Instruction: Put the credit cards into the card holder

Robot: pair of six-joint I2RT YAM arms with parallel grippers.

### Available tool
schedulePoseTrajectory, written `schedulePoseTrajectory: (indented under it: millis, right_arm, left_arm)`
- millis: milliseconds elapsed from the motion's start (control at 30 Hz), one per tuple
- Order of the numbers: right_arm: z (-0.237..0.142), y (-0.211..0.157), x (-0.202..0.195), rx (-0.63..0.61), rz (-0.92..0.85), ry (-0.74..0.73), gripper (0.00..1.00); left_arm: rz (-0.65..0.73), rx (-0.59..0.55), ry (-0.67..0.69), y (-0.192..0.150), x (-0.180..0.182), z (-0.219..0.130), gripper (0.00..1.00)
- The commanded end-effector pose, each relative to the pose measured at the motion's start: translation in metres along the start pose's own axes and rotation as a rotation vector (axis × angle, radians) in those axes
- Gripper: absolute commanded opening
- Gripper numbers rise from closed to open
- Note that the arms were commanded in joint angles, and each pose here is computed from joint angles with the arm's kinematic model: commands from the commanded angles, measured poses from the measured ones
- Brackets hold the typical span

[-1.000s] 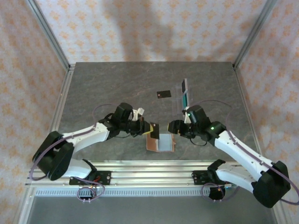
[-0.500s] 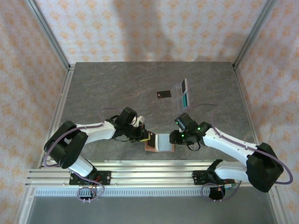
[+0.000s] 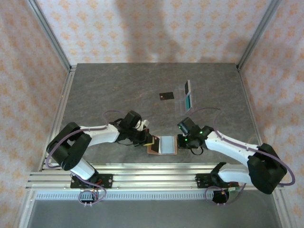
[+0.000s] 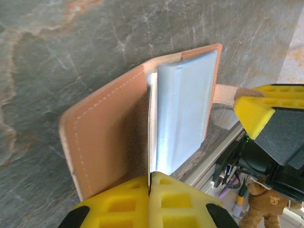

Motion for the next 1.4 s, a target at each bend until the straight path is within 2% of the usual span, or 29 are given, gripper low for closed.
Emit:
schedulePoseTrajectory:
  millis: [0,267,767,1367]
  right_arm:
    - [0.005,-0.001,-0.001,-0.007,-0.004,-0.01,0.12]
    - [0.008,-0.002,-0.002,0.0,-0.003,-0.013,0.1]
    - [0.009,-0.002,-0.002,0.008,-0.005,-0.019,0.1]
    - [0.011,-0.002,0.001,0.013,-0.011,0.016,0.1]
  left_arm:
    - [0.026,0.004,-0.038,0.0,-0.005,0.003,0.0]
    - [0.034,-0.001,-0.073,0.001,-0.007,0.003,0.0]
    - [0.028,0.017,-0.03,-0.001,0.001,0.006,0.0]
    - [0.033,0.007,-0.105,0.009,-0.001,0.02,0.0]
Point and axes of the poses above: each hand's point on the last joint's axis, 136 mm out from that joint toward the fingers, its own z axis out along the fingers, its own x axis along the line the jaws close on, y = z × x, the point moved 8 cm from there along -z, back along the fingers, and after that the axes turned 2 degrees about -z, right-handed, at the moved point
